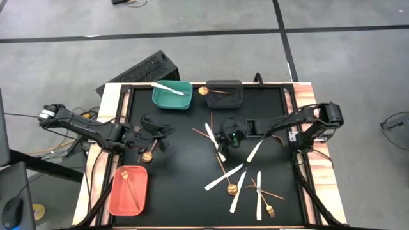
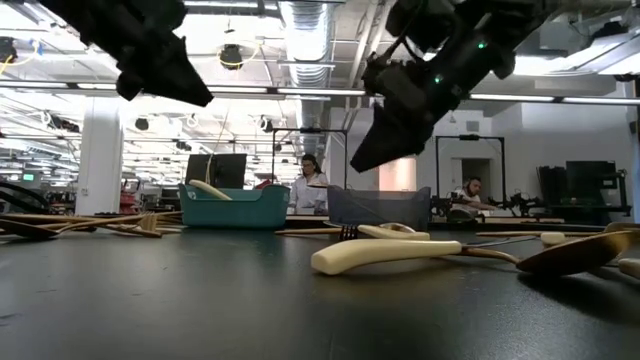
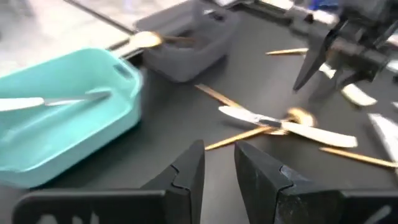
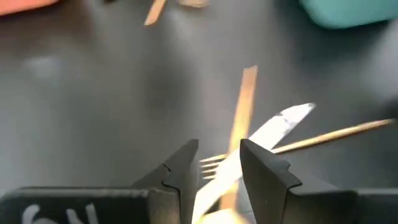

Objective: Sort silverware by color (type)
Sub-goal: Put the gold fork into the orange bin

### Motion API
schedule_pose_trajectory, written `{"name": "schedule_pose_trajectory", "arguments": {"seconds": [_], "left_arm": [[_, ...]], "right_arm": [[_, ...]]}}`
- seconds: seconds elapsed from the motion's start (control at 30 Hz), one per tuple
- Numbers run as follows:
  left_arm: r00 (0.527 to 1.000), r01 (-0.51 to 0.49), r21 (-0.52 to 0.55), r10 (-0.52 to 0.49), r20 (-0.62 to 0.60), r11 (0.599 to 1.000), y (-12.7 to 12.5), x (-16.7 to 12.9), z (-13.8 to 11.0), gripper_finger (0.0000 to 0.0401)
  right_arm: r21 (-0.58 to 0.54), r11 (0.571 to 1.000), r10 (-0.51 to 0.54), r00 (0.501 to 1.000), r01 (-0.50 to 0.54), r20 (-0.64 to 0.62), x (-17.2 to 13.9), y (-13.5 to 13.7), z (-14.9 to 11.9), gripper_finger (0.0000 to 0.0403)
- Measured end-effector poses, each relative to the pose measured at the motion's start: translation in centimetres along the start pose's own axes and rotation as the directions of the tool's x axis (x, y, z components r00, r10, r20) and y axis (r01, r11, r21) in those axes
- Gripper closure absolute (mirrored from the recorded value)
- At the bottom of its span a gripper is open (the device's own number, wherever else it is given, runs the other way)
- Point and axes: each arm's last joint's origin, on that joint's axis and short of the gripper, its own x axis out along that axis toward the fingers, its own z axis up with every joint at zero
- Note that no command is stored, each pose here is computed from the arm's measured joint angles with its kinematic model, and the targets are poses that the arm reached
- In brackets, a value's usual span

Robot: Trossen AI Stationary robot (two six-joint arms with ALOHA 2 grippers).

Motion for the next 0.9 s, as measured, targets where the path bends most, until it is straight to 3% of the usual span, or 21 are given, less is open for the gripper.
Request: {"name": "schedule_pose_trajectory", "arguments": {"seconds": [0.17, 0.23, 0.33, 0.4, 0.47, 0.63, 0.9], "left_arm": [[0.998, -0.062, 0.032, 0.062, 0.009, 0.998, -0.9, 1.3, -0.7, 0.0324], [0.997, -0.078, 0.058, 0.078, -0.009, 0.995, -1.2, 1.8, -1.2, 0.0324], [0.995, -0.097, 0.084, 0.100, -0.031, 0.992, -1.6, 2.5, -1.8, 0.0324], [0.994, -0.094, 0.083, 0.098, -0.050, 0.992, -1.7, 2.8, -2.1, 0.0324], [0.994, -0.090, 0.064, 0.094, -0.061, 0.994, -1.8, 2.9, -2.2, 0.0324], [0.995, -0.087, 0.019, 0.088, -0.046, 0.996, -1.9, 2.9, -2.1, 0.0324], [0.998, -0.036, 0.016, 0.036, -0.042, 0.999, -2.6, 2.9, -2.1, 0.0324]], "right_arm": [[0.047, 0.996, -0.063, 0.991, 0.069, -0.117, 0.4, -1.7, -1.0, 0.0257], [0.033, 0.994, -0.093, 0.971, 0.103, -0.220, 0.1, -2.3, -1.9, 0.0257], [-0.015, 0.968, -0.235, 0.893, 0.249, -0.383, -2.0, -3.8, -3.1, 0.0257], [-0.028, 0.927, -0.343, 0.812, 0.375, -0.472, -3.8, -5.0, -3.7, 0.0257], [-0.021, 0.895, -0.382, 0.743, 0.445, -0.549, -5.3, -5.9, -4.2, 0.0257], [-0.049, 0.860, -0.398, 0.607, 0.508, -0.687, -8.1, -8.0, -5.2, 0.0257], [-0.009, 0.902, -0.245, 0.494, 0.431, -0.834, -7.5, -10.4, -8.3, 0.0257]]}}
